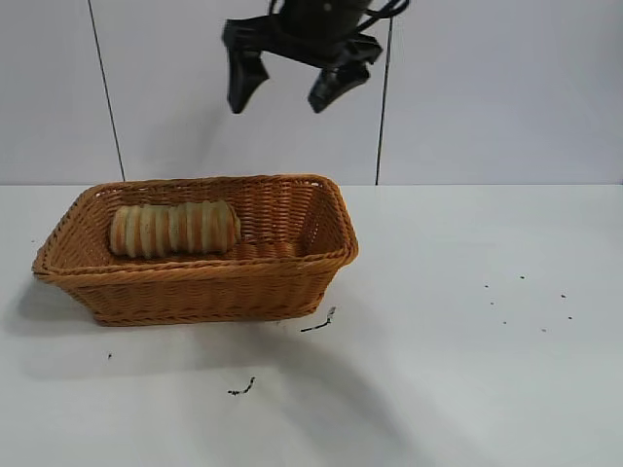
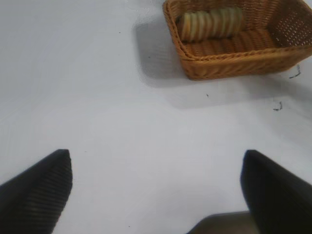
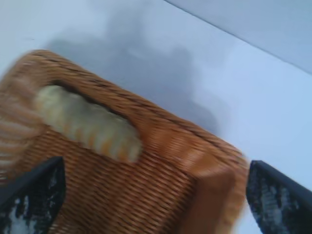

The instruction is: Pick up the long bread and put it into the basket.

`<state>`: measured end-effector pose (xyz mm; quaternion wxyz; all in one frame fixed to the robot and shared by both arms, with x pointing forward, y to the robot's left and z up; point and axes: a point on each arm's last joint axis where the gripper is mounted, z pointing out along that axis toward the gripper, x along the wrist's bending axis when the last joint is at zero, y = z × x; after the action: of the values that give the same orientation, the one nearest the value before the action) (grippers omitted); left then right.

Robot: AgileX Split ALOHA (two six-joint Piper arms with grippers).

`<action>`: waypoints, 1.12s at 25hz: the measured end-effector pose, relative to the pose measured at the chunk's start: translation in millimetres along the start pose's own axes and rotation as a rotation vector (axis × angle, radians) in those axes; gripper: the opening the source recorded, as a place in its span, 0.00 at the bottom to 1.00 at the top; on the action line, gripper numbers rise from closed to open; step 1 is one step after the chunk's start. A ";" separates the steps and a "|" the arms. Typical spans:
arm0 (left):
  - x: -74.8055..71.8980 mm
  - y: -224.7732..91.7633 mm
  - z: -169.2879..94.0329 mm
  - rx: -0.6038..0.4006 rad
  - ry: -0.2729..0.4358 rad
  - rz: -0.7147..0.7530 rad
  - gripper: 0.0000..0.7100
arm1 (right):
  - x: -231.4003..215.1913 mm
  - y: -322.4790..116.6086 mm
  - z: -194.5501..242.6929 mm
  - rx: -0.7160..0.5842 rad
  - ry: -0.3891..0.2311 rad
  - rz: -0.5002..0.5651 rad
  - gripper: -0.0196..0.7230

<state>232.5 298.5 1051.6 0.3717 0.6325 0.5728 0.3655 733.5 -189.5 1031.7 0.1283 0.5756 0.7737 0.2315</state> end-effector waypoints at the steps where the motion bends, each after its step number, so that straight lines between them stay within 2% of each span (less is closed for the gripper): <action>1: 0.0 0.0 0.0 0.000 0.000 0.000 0.97 | -16.8 -1.7 -1.8 0.006 -0.024 0.027 0.95; 6: 0.0 0.0 0.0 0.000 0.000 0.000 0.97 | -80.3 -14.0 -11.8 0.042 -0.089 0.145 0.95; 11: 0.0 0.0 0.0 0.000 0.000 0.000 0.97 | -109.7 -27.6 -18.7 0.113 -0.104 0.208 0.95; 14: 0.0 0.0 0.0 0.000 0.000 0.000 0.97 | -108.6 -31.1 -19.2 0.152 -0.092 0.213 0.95; 19: 0.0 0.0 0.0 0.000 0.000 0.000 0.97 | -104.9 -27.1 -33.6 0.125 -0.083 0.214 0.95; 23: 0.0 0.0 0.0 0.000 0.000 0.000 0.97 | -97.6 -23.3 -71.4 0.069 -0.100 0.199 0.95; 28: 0.0 0.0 0.0 0.000 0.000 0.000 0.97 | -81.0 -49.9 -112.0 0.099 -0.098 0.192 0.95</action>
<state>232.5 298.5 1051.6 0.3717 0.6325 0.5728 0.3655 664.6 -301.5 1097.3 0.1146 0.6632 0.7184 0.1758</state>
